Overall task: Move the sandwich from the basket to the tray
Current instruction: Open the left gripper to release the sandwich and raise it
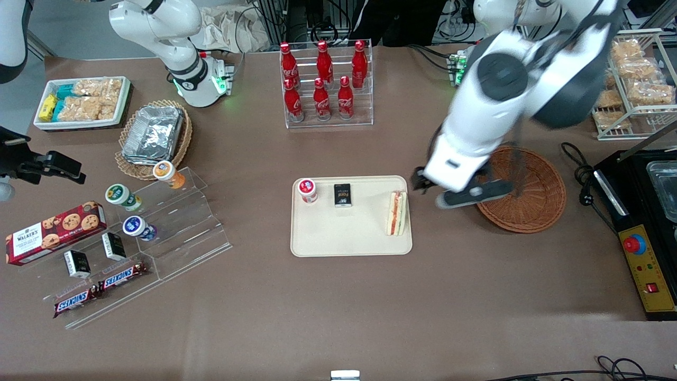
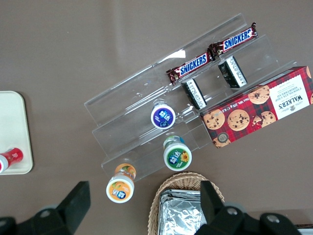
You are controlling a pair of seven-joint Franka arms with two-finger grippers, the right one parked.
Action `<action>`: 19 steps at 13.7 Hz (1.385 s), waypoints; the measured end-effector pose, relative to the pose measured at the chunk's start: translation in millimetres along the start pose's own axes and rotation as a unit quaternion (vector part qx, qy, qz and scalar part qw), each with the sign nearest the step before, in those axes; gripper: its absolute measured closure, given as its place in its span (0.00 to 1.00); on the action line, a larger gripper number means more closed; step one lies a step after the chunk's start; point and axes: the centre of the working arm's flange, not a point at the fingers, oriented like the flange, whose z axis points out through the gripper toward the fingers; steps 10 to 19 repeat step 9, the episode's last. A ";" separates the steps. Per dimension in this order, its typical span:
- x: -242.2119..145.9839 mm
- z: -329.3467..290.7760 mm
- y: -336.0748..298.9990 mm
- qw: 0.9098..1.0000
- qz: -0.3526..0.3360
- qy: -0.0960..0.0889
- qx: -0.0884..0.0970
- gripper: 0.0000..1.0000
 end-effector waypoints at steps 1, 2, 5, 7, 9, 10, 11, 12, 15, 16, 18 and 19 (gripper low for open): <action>0.7 -29.1 -30.2 1.000 0.004 0.000 -0.001 0.00; -0.7 -56.8 -63.3 1.000 0.018 0.000 0.002 0.00; -7.2 -110.6 -152.1 0.996 0.088 0.007 0.008 0.00; -5.5 -115.0 -195.6 0.991 0.131 0.001 0.009 0.00; 2.0 -109.5 -218.2 0.989 0.146 -0.007 0.009 0.00; 2.0 -109.5 -218.2 0.989 0.146 -0.007 0.009 0.00; 2.0 -109.5 -218.2 0.989 0.146 -0.007 0.009 0.00; 2.0 -109.5 -218.2 0.989 0.146 -0.007 0.009 0.00; 2.0 -109.5 -218.2 0.989 0.146 -0.007 0.009 0.00; 2.0 -109.5 -218.2 0.989 0.146 -0.007 0.009 0.00; 2.0 -109.5 -218.2 0.989 0.146 -0.007 0.009 0.00; 2.0 -109.5 -218.2 0.989 0.146 -0.007 0.009 0.00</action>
